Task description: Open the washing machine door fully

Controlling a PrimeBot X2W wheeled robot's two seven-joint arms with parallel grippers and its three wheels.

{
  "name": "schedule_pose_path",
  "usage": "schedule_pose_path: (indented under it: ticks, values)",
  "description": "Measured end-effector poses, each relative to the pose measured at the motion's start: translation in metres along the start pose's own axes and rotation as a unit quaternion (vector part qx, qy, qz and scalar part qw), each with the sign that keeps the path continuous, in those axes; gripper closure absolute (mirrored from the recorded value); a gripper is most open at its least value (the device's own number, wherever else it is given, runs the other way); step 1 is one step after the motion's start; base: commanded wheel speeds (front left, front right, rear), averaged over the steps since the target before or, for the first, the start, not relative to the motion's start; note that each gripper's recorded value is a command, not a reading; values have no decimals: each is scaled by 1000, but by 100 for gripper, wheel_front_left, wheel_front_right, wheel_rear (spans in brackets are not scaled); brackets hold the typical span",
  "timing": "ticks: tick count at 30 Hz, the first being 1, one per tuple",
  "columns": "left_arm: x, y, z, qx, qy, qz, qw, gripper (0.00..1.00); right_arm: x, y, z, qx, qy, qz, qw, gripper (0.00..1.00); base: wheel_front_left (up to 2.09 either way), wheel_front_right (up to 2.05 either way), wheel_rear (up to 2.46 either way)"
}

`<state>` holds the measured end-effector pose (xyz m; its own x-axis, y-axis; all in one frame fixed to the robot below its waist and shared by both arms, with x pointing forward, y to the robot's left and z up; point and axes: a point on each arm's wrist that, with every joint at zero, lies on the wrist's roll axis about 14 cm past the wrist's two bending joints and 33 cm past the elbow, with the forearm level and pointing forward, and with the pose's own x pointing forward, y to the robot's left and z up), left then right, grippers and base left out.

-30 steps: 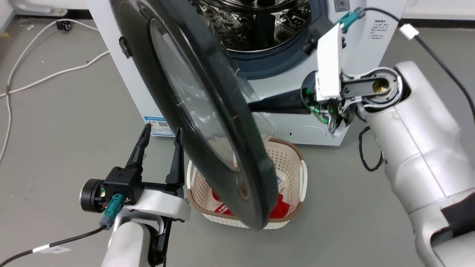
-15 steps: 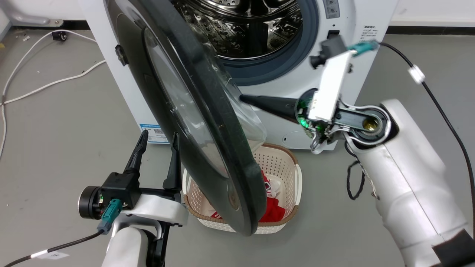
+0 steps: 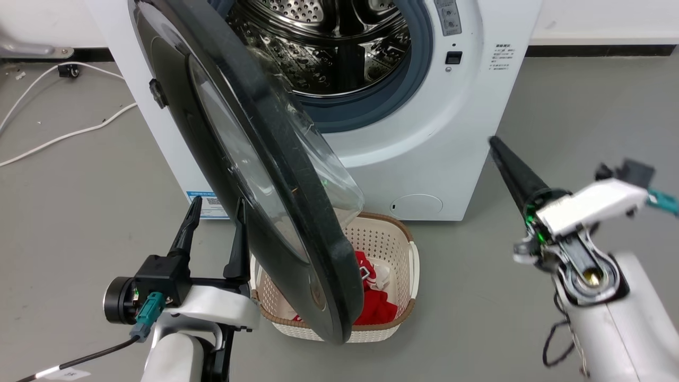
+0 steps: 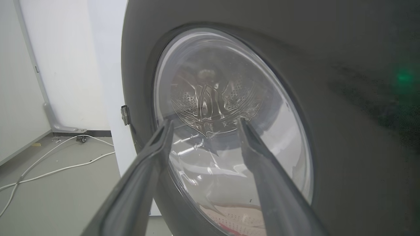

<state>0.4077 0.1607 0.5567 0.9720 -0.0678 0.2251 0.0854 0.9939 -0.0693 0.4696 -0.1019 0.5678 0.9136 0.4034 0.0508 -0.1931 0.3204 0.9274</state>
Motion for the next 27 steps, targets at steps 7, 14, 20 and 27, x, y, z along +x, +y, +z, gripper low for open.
schedule_pose_path:
  ticks: [7,14,20,27]
  values:
    - [-2,1,1,0,0,2,1000,0,-46,-32,24,-40,-122,-42,991,0,0,0,0]
    - [-3,2,2,3,-1,2,1000,0,-85,-47,42,-183,-202,-73,959,0,0,0,0]
    - [-1,1,1,7,-1,-1,1000,0,-98,-23,68,-360,-236,-70,900,0,0,0,0]
    - [0,1,0,11,0,-3,1000,0,-105,19,64,-535,-243,-51,807,0,0,0,0]
